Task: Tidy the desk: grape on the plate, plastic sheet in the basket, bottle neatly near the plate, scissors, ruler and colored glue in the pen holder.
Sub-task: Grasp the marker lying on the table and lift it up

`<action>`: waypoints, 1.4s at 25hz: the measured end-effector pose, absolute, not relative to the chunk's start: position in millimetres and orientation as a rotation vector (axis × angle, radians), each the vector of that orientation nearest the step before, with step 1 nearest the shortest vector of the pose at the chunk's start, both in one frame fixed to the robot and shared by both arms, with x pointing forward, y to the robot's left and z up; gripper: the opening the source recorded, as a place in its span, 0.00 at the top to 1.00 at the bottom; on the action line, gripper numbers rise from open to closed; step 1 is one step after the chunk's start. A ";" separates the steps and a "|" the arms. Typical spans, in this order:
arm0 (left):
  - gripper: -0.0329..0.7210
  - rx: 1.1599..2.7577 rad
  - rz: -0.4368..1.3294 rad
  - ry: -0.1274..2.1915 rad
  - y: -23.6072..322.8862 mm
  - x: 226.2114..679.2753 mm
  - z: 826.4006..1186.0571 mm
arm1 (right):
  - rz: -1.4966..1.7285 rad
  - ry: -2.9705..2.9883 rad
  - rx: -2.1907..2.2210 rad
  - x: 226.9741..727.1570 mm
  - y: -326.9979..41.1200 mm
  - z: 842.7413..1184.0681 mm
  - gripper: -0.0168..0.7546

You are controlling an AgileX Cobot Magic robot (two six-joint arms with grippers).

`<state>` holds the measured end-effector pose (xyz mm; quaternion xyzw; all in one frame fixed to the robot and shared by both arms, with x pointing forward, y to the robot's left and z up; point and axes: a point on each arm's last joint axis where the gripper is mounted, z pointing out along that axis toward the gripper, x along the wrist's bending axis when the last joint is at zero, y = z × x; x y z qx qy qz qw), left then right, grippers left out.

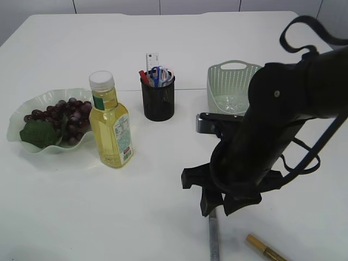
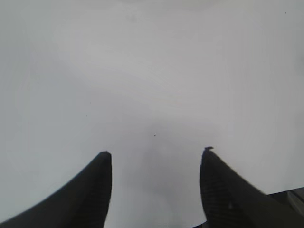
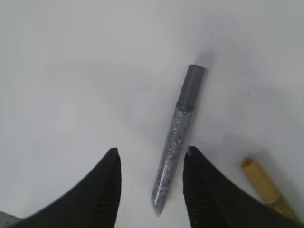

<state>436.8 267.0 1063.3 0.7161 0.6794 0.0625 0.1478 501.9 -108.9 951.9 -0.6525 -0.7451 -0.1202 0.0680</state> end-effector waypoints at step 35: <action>0.38 2.031 0.215 1.933 266.6 440.4 1064.6 | -0.161 -2.100 -2.066 511.9 -101.0 886.2 0.85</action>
